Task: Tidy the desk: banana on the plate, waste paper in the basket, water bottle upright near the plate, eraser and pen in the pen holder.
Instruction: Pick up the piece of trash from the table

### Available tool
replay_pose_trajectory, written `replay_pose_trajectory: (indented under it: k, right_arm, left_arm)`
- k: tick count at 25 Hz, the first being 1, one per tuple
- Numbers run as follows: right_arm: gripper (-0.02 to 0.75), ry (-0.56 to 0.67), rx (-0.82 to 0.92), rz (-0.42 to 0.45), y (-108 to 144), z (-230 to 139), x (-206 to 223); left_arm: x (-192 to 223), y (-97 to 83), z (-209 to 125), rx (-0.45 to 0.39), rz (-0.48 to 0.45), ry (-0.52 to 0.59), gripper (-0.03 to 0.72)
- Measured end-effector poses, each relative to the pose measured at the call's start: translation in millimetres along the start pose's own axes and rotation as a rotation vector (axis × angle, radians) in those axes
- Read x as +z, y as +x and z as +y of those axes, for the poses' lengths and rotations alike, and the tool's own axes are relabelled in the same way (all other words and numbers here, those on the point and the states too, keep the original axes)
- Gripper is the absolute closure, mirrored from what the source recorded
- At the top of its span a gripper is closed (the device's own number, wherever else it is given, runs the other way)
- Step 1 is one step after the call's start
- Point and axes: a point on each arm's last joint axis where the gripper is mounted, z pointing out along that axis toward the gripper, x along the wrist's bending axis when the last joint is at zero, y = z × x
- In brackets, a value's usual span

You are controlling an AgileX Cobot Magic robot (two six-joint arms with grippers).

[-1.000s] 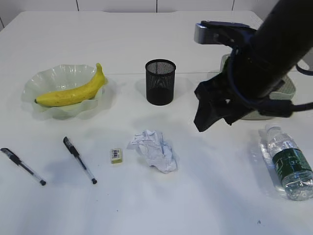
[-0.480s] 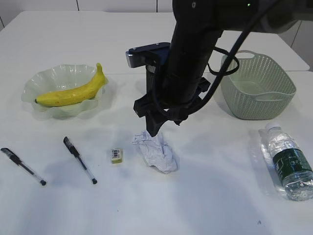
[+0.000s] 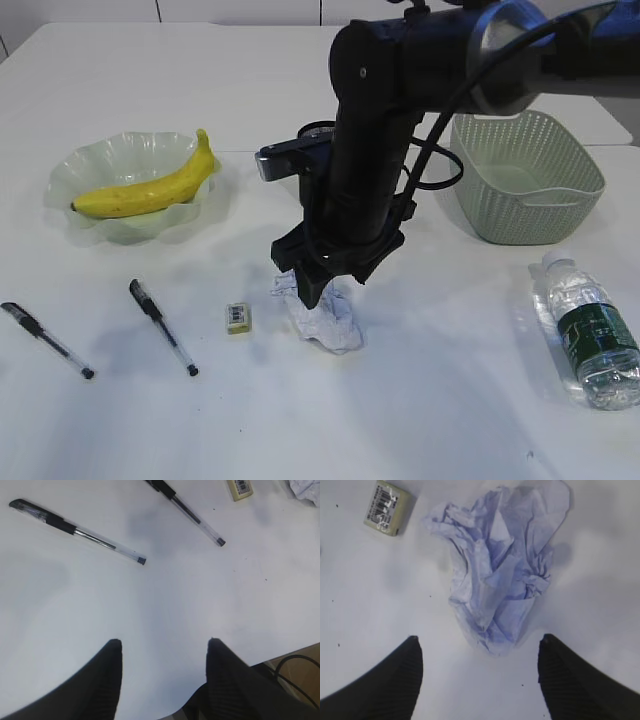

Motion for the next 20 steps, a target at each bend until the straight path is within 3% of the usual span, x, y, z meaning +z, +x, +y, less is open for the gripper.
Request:
replay_pose_trajectory:
  k: [8, 20]
  right_arm:
    - [0.201, -0.068, 0.005, -0.006, -2.0, 11.2, 12.6]
    - [0.201, -0.037, 0.008, -0.006, -4.9, 18.4, 36.8]
  left_arm:
    - [0.0, -0.1, 0.0, -0.003, -0.001, 0.0, 0.307]
    - [0.0, -0.1, 0.1, -0.003, -0.001, -0.001, 0.307]
